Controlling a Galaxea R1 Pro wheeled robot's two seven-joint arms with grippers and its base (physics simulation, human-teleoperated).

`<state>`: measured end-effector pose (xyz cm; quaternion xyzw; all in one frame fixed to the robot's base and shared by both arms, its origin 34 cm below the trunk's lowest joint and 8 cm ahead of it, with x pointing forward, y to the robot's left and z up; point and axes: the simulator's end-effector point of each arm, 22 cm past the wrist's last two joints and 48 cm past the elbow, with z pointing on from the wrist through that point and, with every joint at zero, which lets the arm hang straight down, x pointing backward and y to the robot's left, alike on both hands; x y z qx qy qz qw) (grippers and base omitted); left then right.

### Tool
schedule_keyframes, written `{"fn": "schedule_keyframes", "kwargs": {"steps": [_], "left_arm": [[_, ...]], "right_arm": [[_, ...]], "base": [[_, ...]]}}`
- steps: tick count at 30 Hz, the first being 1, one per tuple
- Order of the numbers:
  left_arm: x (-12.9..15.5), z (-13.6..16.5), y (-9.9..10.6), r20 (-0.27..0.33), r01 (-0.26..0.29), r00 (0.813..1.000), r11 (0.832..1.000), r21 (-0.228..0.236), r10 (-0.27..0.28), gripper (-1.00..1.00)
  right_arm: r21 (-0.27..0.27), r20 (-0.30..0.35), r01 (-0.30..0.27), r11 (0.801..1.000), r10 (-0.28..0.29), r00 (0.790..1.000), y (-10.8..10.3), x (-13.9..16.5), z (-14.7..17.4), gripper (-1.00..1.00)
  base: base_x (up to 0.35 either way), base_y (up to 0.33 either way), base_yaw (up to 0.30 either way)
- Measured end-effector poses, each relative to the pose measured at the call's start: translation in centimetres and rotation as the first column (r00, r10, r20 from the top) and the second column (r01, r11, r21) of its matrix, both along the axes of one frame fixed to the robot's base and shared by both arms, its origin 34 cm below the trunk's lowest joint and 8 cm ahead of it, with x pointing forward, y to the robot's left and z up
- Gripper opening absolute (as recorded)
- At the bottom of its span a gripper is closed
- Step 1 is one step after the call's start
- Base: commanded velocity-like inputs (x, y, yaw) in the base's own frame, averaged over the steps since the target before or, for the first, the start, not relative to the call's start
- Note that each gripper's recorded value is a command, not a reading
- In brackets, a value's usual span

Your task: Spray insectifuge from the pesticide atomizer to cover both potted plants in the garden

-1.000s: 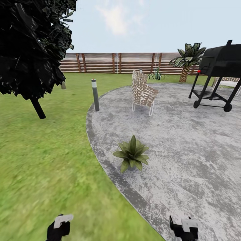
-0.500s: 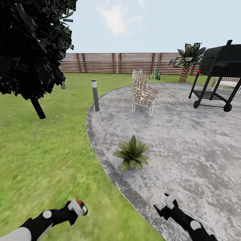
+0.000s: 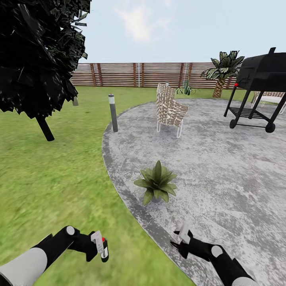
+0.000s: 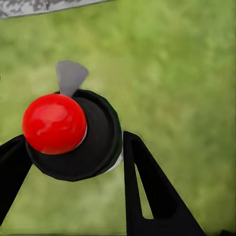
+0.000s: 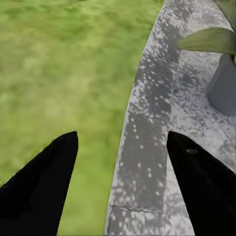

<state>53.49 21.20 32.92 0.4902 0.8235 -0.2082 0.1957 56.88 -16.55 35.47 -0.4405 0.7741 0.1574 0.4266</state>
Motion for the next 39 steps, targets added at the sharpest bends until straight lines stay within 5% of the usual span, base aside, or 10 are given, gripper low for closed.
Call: {"fn": "schedule_keyframes", "kwargs": {"steps": [7,11,16,21,29,39], "left_arm": [[-0.9,0.1,-2.1,-0.022,0.055,0.998,0.998,-0.015,-0.055,-1.00],[-2.1,-0.6,-2.4,-0.042,0.130,0.991,0.991,0.022,-0.129,-1.00],[-2.7,-0.6,-3.8,-0.054,0.162,0.985,0.987,0.015,-0.161,-1.00],[-2.8,-0.3,-6.5,-0.064,0.173,0.983,0.985,-0.001,-0.173,-1.00],[-3.4,-0.2,-8.4,-0.059,0.265,0.963,0.964,0.021,-0.263,-1.00],[-2.5,0.7,-9.5,-0.044,0.264,0.964,0.964,0.023,-0.263,-1.00]], "right_arm": [[0.077,-0.038,-0.084,0.993,0.087,0.995,5.3,-1.7,0.4,-1.00],[0.134,-0.059,-0.147,0.980,0.156,0.986,8.8,-3.1,1.1,-1.00],[0.162,-0.081,-0.197,0.967,0.212,0.974,10.1,-4.3,1.3,-1.00],[0.190,-0.077,-0.207,0.960,0.225,0.971,12.0,-4.6,1.8,-1.00],[0.204,-0.074,-0.212,0.956,0.230,0.970,13.0,-4.7,2.2,-1.00],[0.238,-0.064,-0.222,0.946,0.243,0.968,15.4,-4.9,3.0,-1.00]], "base": [[0.000,0.000,0.000],[0.000,0.000,0.000],[0.000,0.000,0.000],[0.000,0.000,0.000],[0.000,0.000,0.000],[0.000,0.000,0.000]]}}
